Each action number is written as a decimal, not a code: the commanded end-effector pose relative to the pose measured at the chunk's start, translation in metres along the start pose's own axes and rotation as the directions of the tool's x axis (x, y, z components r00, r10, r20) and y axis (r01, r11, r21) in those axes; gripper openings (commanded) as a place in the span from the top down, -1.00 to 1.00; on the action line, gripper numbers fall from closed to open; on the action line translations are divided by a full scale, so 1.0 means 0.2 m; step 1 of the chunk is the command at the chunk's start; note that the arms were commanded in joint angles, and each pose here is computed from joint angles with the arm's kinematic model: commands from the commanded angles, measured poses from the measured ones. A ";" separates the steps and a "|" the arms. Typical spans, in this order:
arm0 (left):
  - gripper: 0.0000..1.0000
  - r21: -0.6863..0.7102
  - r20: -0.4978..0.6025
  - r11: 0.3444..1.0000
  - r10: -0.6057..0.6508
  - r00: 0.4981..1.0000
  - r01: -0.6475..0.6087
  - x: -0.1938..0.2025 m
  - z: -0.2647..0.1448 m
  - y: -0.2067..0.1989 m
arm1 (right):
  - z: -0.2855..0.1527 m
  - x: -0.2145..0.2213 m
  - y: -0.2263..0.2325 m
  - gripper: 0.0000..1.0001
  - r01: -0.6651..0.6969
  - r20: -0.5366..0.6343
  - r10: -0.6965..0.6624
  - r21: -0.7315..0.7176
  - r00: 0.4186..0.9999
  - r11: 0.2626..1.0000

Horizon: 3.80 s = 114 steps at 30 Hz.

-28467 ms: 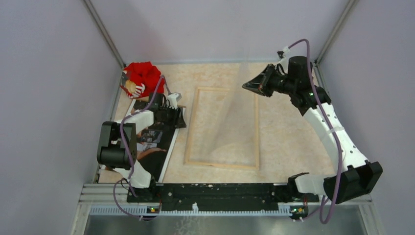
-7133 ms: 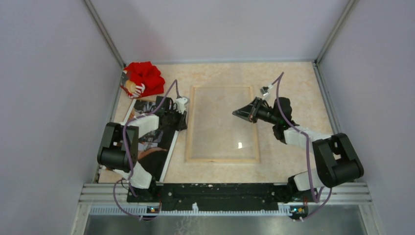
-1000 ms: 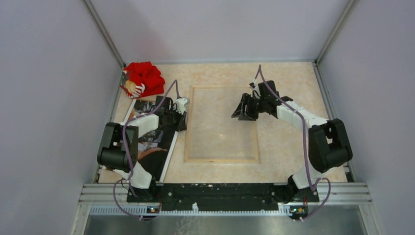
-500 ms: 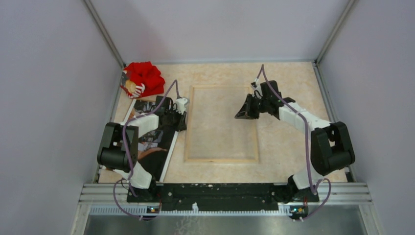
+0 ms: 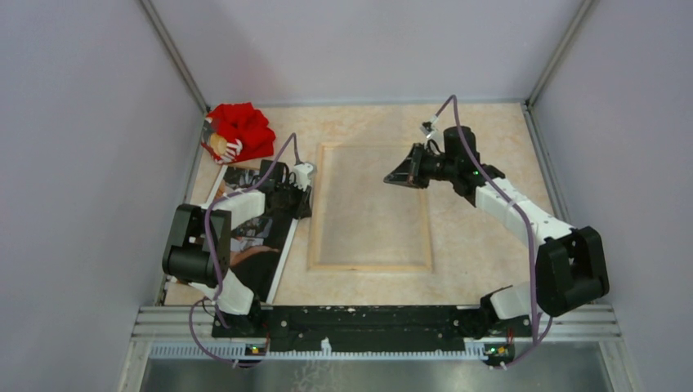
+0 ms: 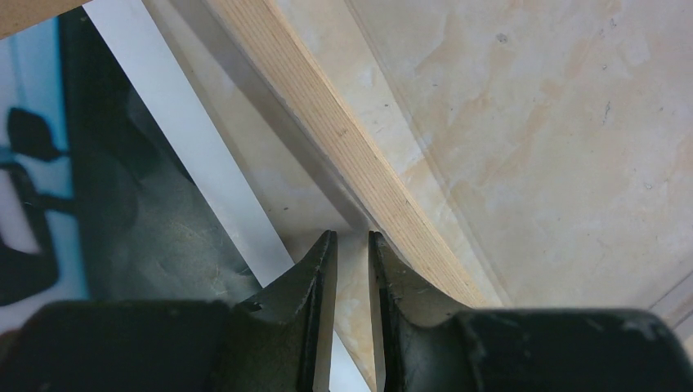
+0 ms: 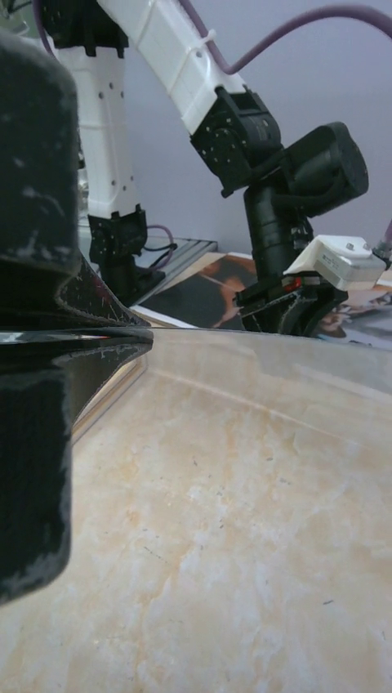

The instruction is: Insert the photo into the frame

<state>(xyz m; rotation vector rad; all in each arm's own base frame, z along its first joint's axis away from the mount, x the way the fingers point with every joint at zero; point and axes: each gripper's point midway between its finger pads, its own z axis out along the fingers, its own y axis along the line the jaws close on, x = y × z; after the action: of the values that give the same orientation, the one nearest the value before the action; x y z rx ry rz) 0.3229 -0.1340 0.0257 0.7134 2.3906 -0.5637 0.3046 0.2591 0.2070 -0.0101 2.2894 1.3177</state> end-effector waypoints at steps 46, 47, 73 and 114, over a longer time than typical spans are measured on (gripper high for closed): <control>0.49 0.001 -0.035 1.000 -0.013 0.999 0.013 0.06 0.00 0.02 | 0.10 -0.07 0.34 1.00 0.280 -0.036 -0.293 -0.198 0.956 0.939; 0.49 0.002 -0.037 1.000 -0.013 0.999 0.013 0.06 0.00 0.02 | 0.10 -0.06 0.35 1.00 0.281 -0.037 -0.294 -0.203 0.955 0.938; 0.50 0.004 -0.035 1.000 -0.010 0.999 0.010 0.06 0.00 0.02 | 0.23 0.00 0.34 1.00 0.131 -0.044 -0.140 -0.154 0.989 0.979; 0.51 0.007 -0.040 1.000 -0.012 0.999 0.013 0.08 0.00 0.01 | 0.16 0.11 0.19 1.00 0.120 -0.030 -0.121 -0.050 0.992 0.992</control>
<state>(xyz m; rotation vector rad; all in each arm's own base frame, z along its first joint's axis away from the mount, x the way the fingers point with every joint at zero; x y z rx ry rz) 0.3239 -0.1305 0.0255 0.6999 2.3948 -0.5605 0.2968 0.3147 0.2023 -0.1246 2.2773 1.3408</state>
